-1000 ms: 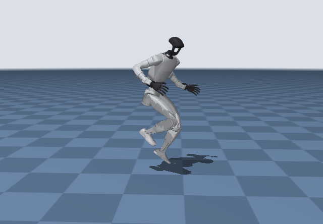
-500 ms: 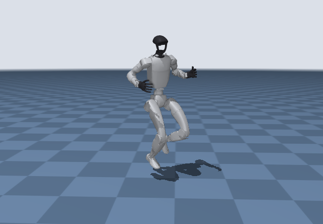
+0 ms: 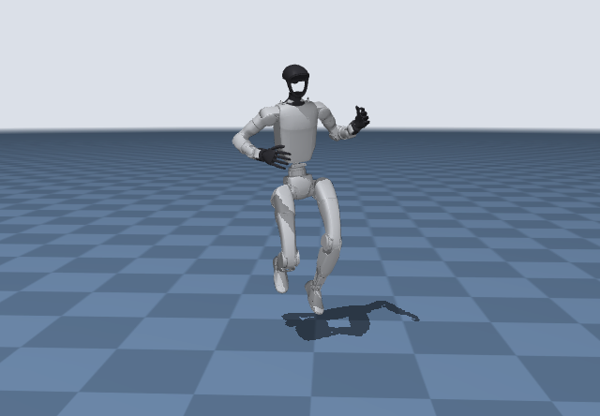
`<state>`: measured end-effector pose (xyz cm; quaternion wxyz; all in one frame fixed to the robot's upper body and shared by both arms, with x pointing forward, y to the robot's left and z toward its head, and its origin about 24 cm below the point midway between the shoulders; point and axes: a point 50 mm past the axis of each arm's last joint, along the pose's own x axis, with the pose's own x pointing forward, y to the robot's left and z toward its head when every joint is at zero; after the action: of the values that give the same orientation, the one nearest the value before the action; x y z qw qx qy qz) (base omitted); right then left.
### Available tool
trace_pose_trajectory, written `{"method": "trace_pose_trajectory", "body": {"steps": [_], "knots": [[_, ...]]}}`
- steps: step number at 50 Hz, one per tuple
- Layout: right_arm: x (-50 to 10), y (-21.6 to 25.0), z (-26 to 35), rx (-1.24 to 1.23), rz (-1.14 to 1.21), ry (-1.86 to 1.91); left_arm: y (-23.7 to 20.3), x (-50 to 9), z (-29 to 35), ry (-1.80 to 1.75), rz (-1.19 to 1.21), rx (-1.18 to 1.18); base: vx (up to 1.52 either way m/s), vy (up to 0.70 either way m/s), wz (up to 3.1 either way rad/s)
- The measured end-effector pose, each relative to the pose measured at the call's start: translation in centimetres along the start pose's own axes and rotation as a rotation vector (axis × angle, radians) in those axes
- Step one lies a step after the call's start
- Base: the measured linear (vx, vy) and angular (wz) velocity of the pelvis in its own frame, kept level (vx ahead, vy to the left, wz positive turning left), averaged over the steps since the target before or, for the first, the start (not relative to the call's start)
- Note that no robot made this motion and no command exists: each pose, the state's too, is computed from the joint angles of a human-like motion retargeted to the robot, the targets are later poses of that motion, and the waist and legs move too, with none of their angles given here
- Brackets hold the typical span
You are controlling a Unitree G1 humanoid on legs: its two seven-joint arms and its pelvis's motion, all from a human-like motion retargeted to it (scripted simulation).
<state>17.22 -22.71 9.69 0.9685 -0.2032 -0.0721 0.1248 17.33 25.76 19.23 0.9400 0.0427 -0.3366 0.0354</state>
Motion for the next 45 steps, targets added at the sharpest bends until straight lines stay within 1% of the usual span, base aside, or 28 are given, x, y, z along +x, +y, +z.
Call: {"method": "trace_pose_trajectory", "body": {"steps": [4, 7, 10, 13, 15, 17, 19, 21, 23, 25, 27, 30, 33, 37, 40, 45], "knots": [[0.4, -0.2, -0.1, -0.002, -0.1, -0.011, -3.7, 2.5, 1.6, -0.158, -0.111, -0.201, 0.44, -0.14, 0.83], [1.6, 0.9, -0.5, 0.09, -0.13, -0.018, -6.9, 3.6, 2.1, -0.212, -0.235, -0.385, 0.55, -0.18, 0.62], [3.2, 2.8, -0.5, 0.189, -0.091, -0.045, -9.7, 4.0, 2.1, -0.211, -0.368, -0.495, 0.66, -0.19, 0.24], [4.8, 4.4, -1.1, 0.203, -0.039, -0.032, -11.0, 3.5, -1.1, -0.065, -0.416, -0.462, 0.73, -0.18, -0.15], [6.3, 5.1, -3.3, 0.189, -0.036, 0.042, -10.9, 2.3, -6.5, 0.16, -0.366, -0.365, 0.72, -0.16, -0.77], [6.3, 5.8, -6.6, 0.202, -0.052, 0.182, -10.2, -1.6, -12.9, 0.478, -0.276, -0.278, 0.66, -0.14, -0.56], [4.8, 6.5, -10.2, 0.229, -0.071, 0.358, -9.4, -7.8, -18.0, 0.817, -0.198, -0.2, 0.58, -0.11, -0.26], [2.4, 7.0, -13.7, 0.254, -0.096, 0.546, -8.5, -14.8, -21.1, 1.143, -0.129, -0.129, 0.47, -0.09, -0.14], [-0.4, 7.3, -16.6, 0.281, -0.126, 0.728, -7.6, -21.6, -22.2, 1.439, -0.06, -0.071, 0.36, -0.06, -0.12], [-3.4, 7.5, -18.8, 0.309, -0.157, 0.892, -6.9, -27.1, -21.7, 1.682, 0.001, -0.03, 0.26, -0.04, -0.1], [-6.0, 7.7, -20.1, 0.345, -0.181, 1.019, -6.3, -30.8, -20.7, 1.849, 0.054, -0.019, 0.16, -0.02, 0.01], [-8.9, 8.1, -21.2, 0.4, -0.2, 1.15, -5.7, -34.0, -19.1, 1.996, 0.113, -0.041, 0.08, -0.01, 0.17], [-10.6, 8.4, -21.5, 0.443, -0.211, 1.215, -5.1, -35.0, -18.4, 2.043, 0.166, -0.064, 0.03, 0.0, 0.29], [-11.8, 8.7, -21.6, 0.484, -0.223, 1.25, -4.5, -34.9, -18.4, 2.024, 0.22, -0.077, 0.03, 0.01, 0.25], [-11.9, 9.2, -21.5, 0.501, -0.227, 1.247, -4.5, -33.9, -19.0, 1.97, 0.237, -0.079, 0.03, 0.0, 0.21], [-9.9, 10.2, -20.9, 0.513, -0.228, 1.157, -4.7, -29.9, -20.9, 1.794, 0.2, -0.051, 0.03, -0.03, 0.24]]}}
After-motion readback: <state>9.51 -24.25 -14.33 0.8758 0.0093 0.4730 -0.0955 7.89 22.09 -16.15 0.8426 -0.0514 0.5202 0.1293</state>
